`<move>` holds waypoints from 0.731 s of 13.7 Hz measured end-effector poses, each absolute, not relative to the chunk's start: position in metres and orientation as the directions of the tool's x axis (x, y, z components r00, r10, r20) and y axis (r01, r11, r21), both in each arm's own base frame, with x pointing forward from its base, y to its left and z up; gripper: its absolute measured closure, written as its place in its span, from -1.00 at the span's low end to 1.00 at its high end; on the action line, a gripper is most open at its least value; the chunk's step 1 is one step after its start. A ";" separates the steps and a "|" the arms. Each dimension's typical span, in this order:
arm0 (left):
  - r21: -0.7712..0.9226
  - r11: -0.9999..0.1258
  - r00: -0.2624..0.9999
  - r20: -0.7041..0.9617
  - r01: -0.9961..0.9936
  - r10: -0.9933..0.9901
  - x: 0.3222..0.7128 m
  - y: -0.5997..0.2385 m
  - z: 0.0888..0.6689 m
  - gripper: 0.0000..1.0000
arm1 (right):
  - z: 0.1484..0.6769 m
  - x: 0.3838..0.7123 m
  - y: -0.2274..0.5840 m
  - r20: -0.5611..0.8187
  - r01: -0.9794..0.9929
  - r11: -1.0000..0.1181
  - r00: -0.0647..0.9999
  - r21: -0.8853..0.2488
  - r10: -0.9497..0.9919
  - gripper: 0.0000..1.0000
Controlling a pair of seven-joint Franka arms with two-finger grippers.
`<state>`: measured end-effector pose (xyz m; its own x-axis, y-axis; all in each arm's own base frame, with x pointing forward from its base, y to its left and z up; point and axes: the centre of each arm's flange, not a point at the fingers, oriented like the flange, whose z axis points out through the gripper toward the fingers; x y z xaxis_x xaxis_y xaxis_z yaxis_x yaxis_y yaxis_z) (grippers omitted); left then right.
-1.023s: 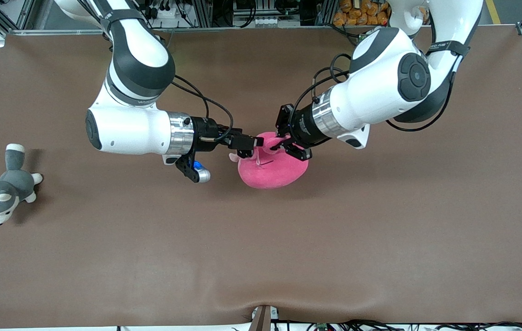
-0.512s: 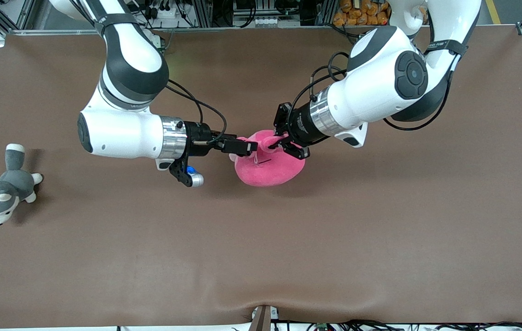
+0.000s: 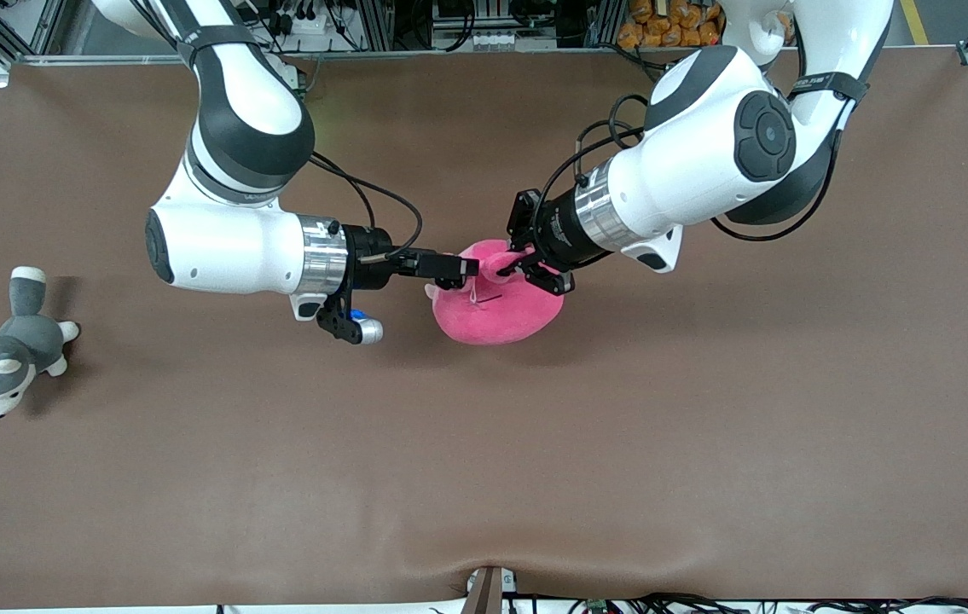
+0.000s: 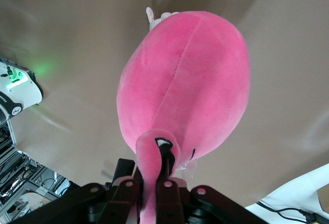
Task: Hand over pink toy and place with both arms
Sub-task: 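Grasp the pink plush with the right gripper beside the left gripper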
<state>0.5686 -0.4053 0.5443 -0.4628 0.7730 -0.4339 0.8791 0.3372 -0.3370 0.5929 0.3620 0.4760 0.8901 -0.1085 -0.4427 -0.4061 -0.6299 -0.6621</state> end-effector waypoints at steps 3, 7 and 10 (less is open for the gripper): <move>-0.337 0.337 -0.463 -0.434 0.879 0.773 0.568 -0.405 0.544 0.79 | 0.476 0.592 0.363 -0.442 -0.403 -0.631 0.891 -0.663 -0.105 -0.37; -0.337 0.337 -0.463 -0.434 0.879 0.773 0.568 -0.405 0.544 0.79 | 0.476 0.592 0.364 -0.438 -0.397 -0.632 0.894 -0.666 -0.100 0.48; -0.337 0.337 -0.463 -0.434 0.879 0.773 0.568 -0.405 0.544 0.79 | 0.476 0.593 0.362 -0.427 -0.386 -0.632 0.899 -0.672 -0.094 0.69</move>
